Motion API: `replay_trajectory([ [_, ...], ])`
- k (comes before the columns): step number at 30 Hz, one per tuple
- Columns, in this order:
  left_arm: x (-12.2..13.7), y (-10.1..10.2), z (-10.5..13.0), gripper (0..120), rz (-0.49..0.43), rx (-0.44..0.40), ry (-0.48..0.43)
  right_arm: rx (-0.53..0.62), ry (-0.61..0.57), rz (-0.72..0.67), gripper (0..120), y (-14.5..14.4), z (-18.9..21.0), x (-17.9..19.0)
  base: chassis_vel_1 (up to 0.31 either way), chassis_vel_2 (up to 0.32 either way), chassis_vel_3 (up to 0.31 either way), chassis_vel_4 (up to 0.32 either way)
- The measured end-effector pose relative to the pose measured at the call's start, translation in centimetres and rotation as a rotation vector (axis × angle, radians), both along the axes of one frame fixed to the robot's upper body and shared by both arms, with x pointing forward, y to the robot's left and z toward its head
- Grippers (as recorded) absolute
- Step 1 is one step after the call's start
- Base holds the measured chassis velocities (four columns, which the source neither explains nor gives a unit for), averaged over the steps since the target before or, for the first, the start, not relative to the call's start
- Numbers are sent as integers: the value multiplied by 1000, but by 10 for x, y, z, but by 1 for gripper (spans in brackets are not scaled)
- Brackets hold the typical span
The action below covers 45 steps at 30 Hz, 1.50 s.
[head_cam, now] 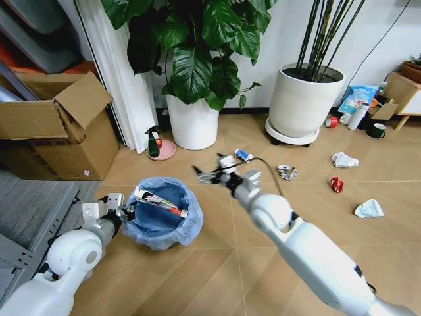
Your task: Pick up the trash bin and place the garbage on the floor into it.
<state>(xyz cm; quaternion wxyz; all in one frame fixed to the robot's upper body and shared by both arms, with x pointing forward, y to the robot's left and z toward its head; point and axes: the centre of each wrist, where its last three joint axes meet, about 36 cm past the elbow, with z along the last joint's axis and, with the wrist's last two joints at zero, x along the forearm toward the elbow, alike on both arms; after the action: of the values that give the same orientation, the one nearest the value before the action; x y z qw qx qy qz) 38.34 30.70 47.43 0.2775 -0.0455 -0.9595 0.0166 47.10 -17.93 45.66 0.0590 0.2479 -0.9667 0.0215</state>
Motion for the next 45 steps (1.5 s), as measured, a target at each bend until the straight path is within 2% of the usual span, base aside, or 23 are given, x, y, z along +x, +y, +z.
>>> replay_trajectory([
  [8, -4, -2, -1, 0, 7, 4, 3, -26, 51, -126, 100, -47, -25, -19, 0, 0, 0, 0],
  [24, -17, -14, -7, 0, 35, 11, -40, -71, 111, -326, 100, -111, -55, -56, 0, 0, 0, 0],
  [28, -19, -16, -7, 0, 38, 12, -51, -88, 134, -352, 100, -122, -64, -70, 0, 0, 0, 0],
  [37, -21, -18, -8, 0, 38, 11, -54, -75, 131, -394, 100, -134, -70, -74, 0, 0, 0, 0],
  [45, -24, -19, -9, 0, 34, 14, -51, -67, 140, -385, 100, -130, -74, -74, -38, 43, 41, -41],
])
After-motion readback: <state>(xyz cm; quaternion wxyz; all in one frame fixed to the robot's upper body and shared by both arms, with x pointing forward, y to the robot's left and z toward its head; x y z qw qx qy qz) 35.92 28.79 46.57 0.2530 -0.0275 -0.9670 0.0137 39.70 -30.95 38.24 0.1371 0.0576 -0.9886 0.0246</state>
